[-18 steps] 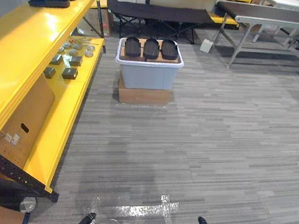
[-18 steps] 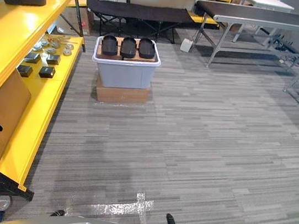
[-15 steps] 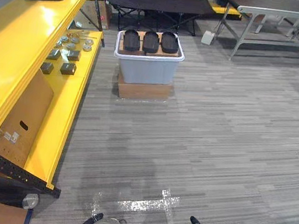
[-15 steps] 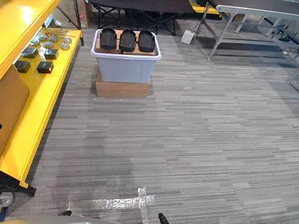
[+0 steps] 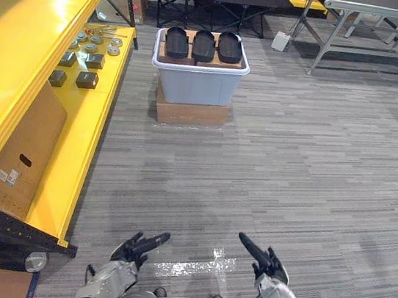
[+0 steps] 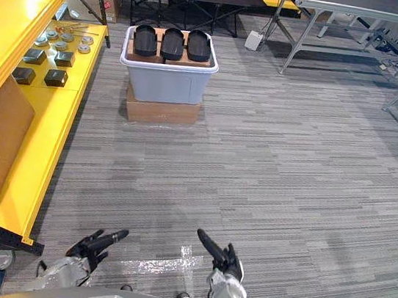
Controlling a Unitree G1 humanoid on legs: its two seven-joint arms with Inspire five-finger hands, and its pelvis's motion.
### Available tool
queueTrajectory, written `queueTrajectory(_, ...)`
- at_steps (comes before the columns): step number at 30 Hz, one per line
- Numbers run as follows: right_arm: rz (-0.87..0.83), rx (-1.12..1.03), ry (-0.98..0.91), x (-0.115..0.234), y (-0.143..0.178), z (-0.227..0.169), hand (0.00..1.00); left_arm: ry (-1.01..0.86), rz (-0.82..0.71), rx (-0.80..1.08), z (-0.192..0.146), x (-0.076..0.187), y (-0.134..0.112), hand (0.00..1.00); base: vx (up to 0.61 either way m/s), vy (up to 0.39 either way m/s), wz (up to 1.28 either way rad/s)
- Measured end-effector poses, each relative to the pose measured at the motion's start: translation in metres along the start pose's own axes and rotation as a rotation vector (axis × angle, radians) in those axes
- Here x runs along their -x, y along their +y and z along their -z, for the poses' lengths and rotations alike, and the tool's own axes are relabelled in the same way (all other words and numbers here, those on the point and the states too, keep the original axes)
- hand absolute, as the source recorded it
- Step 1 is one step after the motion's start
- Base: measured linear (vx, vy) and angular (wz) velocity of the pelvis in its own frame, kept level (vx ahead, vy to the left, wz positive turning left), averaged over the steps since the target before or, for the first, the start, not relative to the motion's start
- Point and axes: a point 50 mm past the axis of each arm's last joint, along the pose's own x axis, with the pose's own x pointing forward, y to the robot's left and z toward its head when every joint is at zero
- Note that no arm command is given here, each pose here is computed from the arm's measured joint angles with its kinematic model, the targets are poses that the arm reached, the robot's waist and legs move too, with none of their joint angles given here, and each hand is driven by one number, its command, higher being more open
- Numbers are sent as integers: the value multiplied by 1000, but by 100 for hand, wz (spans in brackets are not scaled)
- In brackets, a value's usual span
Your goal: Walk over and take three plastic housings, then place them on the shelf
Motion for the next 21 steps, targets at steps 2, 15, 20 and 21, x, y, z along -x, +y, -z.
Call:
queueTrajectory(2,-1,-11,-62,-1,6,-8,100,-17,21,-3,-4,-2,-8,100,0,0,0)
queueTrajectory(15,111,-30,-65,8,-13,5,100,17,-10,12,14,4,-11,100,-19,22,-2)
queueTrajectory(20,139,-62,-57,20,-22,21,100,-6,-35,-17,8,6,-2,100,65,79,3)
queueTrajectory(21,139,-63,-54,21,-22,23,100,-7,-38,-18,8,6,0,100,166,10,2)
